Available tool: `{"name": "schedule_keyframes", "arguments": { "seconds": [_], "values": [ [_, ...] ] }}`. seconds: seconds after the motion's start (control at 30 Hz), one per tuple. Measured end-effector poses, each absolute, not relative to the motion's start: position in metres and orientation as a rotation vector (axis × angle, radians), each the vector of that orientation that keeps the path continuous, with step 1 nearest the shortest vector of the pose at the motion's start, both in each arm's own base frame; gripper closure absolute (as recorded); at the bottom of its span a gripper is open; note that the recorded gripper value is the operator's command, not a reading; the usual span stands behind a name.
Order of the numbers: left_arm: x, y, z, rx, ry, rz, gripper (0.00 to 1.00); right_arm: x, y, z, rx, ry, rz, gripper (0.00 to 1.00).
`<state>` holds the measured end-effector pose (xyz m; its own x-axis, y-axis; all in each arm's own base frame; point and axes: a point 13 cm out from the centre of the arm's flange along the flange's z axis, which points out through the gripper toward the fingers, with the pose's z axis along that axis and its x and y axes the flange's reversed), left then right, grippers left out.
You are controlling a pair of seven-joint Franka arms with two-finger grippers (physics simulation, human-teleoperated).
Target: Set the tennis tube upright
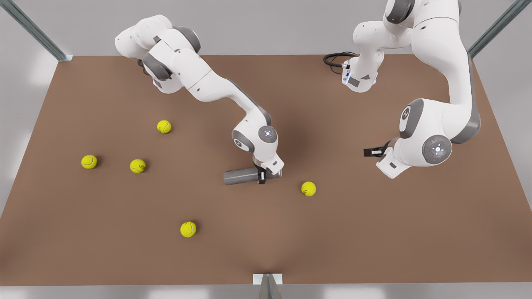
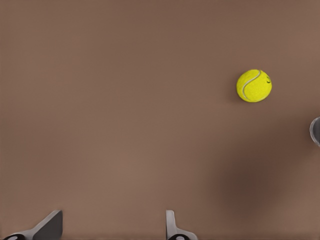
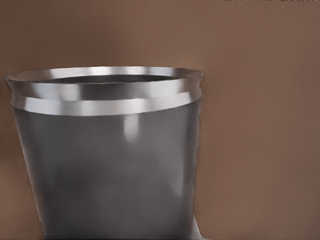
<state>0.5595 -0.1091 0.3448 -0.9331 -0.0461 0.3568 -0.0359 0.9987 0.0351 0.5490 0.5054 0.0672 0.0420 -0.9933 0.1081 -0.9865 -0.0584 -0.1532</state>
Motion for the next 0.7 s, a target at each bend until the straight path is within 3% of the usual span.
{"name": "schedule_keyframes", "arguments": {
  "seconds": [0.03, 0.4, 0.5, 0.57, 0.63, 0.7],
  "values": [
    [0.559, -0.109, 0.345, 0.058, -2.774, -0.04, 0.0, 0.549, 0.507, 0.066, -2.24, 2.127, -0.29, 0.01],
    [0.556, -0.112, 0.338, 0.054, -2.749, -0.039, 0.0, 0.554, 0.516, 0.079, -2.205, 2.108, -0.294, 0.0],
    [0.547, -0.143, 0.339, 0.024, -2.723, 0.042, 0.0, 0.565, 0.512, 0.141, -2.15, 2.113, -0.304, 0.0],
    [0.533, -0.194, 0.325, -0.04, -2.676, 0.105, 0.0, 0.575, 0.487, 0.229, -2.052, 2.185, -0.297, 0.0],
    [0.526, -0.235, 0.297, -0.05, -2.622, 0.182, 0.0, 0.618, 0.39, 0.294, -1.839, 2.414, -0.318, 0.0],
    [0.527, -0.288, 0.252, -0.053, -2.592, 0.279, 0.0, 0.668, 0.234, 0.302, -1.518, 2.742, -0.319, 0.0]
  ]
}}
